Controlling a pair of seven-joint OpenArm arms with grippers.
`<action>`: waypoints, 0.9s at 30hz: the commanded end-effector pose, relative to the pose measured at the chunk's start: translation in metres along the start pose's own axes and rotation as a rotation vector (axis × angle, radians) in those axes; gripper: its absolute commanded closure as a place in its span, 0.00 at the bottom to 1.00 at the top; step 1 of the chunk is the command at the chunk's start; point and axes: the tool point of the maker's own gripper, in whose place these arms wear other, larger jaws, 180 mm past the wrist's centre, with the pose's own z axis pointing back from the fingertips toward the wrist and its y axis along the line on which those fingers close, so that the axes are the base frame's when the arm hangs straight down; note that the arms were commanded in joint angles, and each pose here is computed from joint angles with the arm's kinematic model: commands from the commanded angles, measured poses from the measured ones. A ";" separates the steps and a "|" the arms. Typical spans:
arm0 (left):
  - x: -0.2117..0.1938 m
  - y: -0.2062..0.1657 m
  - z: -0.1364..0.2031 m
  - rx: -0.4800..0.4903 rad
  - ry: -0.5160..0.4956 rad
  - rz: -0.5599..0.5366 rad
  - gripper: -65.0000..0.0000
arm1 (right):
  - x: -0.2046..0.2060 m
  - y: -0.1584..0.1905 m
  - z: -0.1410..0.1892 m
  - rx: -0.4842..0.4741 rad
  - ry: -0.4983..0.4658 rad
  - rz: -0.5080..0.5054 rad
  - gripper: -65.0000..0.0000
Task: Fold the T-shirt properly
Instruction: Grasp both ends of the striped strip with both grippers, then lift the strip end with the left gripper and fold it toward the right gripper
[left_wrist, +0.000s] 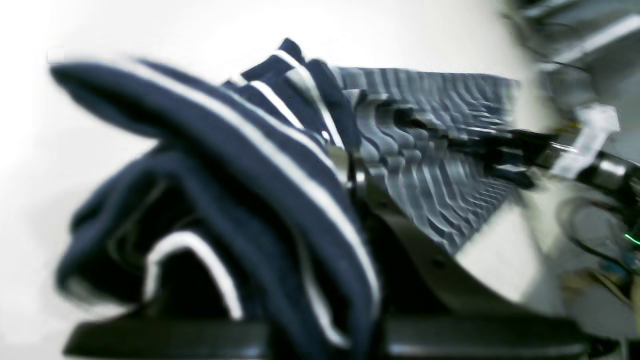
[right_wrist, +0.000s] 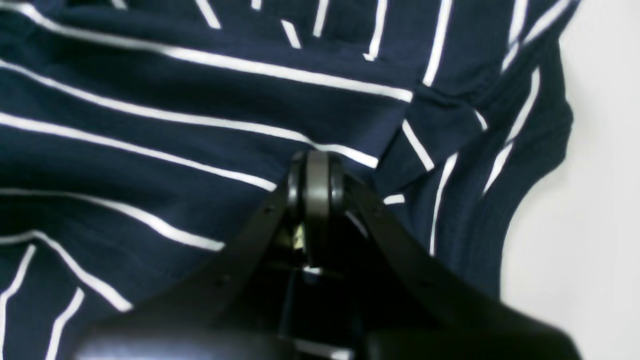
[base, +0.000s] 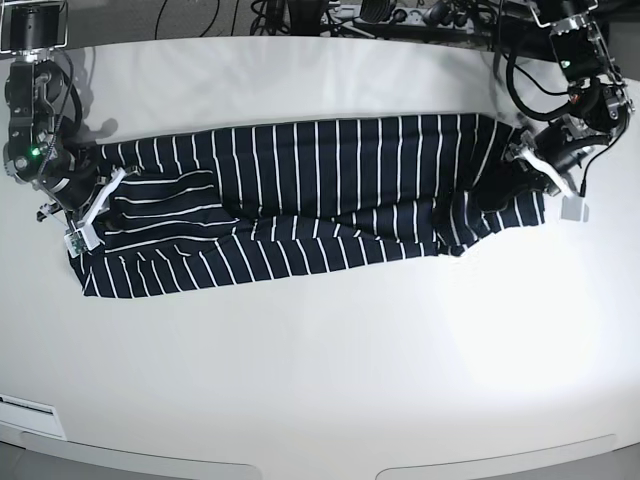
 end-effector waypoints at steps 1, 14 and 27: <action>0.014 -0.011 0.003 -0.053 -0.040 -0.037 1.00 | -0.024 -0.008 0.002 -0.027 0.114 0.020 1.00; 0.017 -0.063 -0.025 -0.286 -0.075 -0.034 1.00 | -0.028 0.005 0.003 0.038 0.139 -0.018 1.00; 0.015 -0.114 -0.092 -0.381 -0.085 -0.055 1.00 | -0.034 0.011 0.002 0.061 0.169 -0.006 1.00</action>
